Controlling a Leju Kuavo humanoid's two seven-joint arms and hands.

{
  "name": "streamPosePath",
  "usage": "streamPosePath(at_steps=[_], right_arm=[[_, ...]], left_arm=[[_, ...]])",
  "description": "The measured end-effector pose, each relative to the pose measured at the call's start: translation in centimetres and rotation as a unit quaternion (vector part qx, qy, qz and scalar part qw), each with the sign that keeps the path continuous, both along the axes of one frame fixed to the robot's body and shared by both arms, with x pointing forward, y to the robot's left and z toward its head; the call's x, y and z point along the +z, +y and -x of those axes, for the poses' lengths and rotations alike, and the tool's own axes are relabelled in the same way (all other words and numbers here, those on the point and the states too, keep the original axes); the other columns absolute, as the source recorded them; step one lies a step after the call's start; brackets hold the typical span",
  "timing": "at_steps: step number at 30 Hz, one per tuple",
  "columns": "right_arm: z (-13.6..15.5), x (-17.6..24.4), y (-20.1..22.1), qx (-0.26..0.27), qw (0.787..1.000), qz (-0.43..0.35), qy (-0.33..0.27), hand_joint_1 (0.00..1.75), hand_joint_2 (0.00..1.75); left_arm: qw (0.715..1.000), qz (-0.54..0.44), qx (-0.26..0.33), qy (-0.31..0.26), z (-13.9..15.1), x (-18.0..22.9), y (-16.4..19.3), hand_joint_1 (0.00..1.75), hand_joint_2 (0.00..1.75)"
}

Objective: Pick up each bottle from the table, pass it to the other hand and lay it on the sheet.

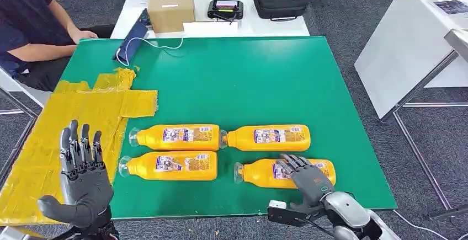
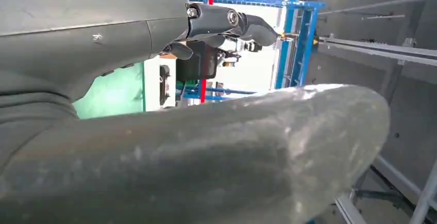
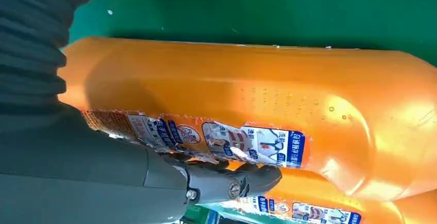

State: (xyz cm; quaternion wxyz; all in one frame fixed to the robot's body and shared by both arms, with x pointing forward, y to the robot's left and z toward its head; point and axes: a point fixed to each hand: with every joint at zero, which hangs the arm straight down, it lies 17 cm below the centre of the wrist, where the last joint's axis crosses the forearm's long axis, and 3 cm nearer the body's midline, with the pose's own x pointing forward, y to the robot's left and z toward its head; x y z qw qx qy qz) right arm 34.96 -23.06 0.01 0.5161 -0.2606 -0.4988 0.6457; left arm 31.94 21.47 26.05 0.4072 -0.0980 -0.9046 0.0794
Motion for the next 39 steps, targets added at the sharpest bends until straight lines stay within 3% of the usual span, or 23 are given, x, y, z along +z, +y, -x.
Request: streamPosePath(at_steps=[20,30,39], right_arm=[[0.1,0.3,-1.5,-0.045,0.999,-0.027,-0.007,0.0,1.75],[0.4,1.3,-4.4,-0.082,0.996,-0.039,-0.016,0.0,1.75],[0.4,1.5,-4.4,-0.083,0.996,-0.04,-0.017,0.0,1.75]], left_arm=[[1.0,-0.003,0.005,0.006,0.4,-0.5,0.9,0.0,0.0],[1.0,-0.006,0.013,0.01,0.5,-0.8,1.2,0.0,0.0],[1.0,-0.006,0.013,0.01,0.5,-0.8,1.2,0.0,0.0]])
